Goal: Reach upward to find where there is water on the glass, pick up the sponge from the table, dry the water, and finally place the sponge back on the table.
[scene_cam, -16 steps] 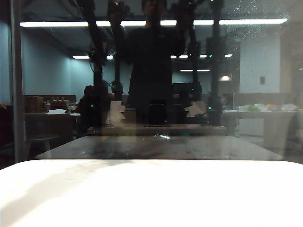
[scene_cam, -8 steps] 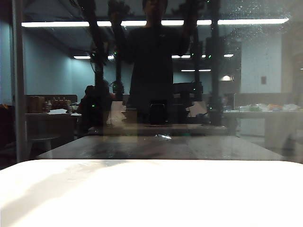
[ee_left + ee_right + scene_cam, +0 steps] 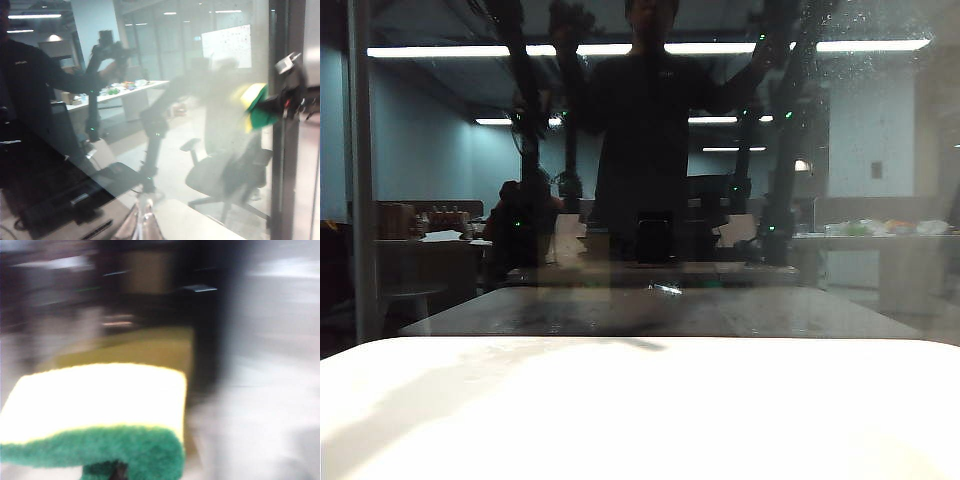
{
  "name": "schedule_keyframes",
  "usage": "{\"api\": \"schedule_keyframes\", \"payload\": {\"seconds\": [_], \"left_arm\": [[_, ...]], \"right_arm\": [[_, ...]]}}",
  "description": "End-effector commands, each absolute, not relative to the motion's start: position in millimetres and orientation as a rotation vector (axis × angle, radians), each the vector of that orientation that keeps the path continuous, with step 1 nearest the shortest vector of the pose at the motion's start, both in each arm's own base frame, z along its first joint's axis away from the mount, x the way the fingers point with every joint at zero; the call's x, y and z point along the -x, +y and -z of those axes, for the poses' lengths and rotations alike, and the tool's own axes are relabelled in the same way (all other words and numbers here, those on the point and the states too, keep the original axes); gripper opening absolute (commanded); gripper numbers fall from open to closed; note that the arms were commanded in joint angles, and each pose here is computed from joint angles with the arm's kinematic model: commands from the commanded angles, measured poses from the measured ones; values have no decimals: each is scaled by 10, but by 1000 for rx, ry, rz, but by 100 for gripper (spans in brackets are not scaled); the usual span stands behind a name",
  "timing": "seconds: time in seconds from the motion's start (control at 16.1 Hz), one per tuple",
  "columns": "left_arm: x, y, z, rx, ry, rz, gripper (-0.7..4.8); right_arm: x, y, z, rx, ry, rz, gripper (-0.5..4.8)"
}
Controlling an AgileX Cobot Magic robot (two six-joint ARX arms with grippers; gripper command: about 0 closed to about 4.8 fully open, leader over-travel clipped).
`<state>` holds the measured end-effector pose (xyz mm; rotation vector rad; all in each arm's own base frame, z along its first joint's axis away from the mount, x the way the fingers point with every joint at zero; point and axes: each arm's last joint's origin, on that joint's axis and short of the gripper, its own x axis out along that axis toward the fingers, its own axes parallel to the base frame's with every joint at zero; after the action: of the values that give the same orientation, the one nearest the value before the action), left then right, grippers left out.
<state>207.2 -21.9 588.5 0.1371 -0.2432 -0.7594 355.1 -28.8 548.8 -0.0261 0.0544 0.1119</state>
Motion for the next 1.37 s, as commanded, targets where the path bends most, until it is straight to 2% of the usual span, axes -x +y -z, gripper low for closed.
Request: {"api": "schedule_keyframes", "payload": {"seconds": [0.06,0.19,0.44,0.87,1.37], "left_arm": [[-2037,-221,-5913,-144,-261,760,-5],[-2037,-221,-5914,-144,-261,760,-5],[-2037,-221,-5914,-144,-261,760,-5],[-2037,-221,-5913,-144,-261,760,-5],[-2037,-221,-5913,-144,-261,760,-5]], "right_arm": [[-3421,-626,-5587,34,3,37,-6],[-3301,-769,-5634,27,-2,40,-6],[-3291,-698,-5643,26,1,1,-6],[-3348,-141,-5599,20,48,-166,-6],[-3851,842,-5166,30,149,-370,-6]]}}
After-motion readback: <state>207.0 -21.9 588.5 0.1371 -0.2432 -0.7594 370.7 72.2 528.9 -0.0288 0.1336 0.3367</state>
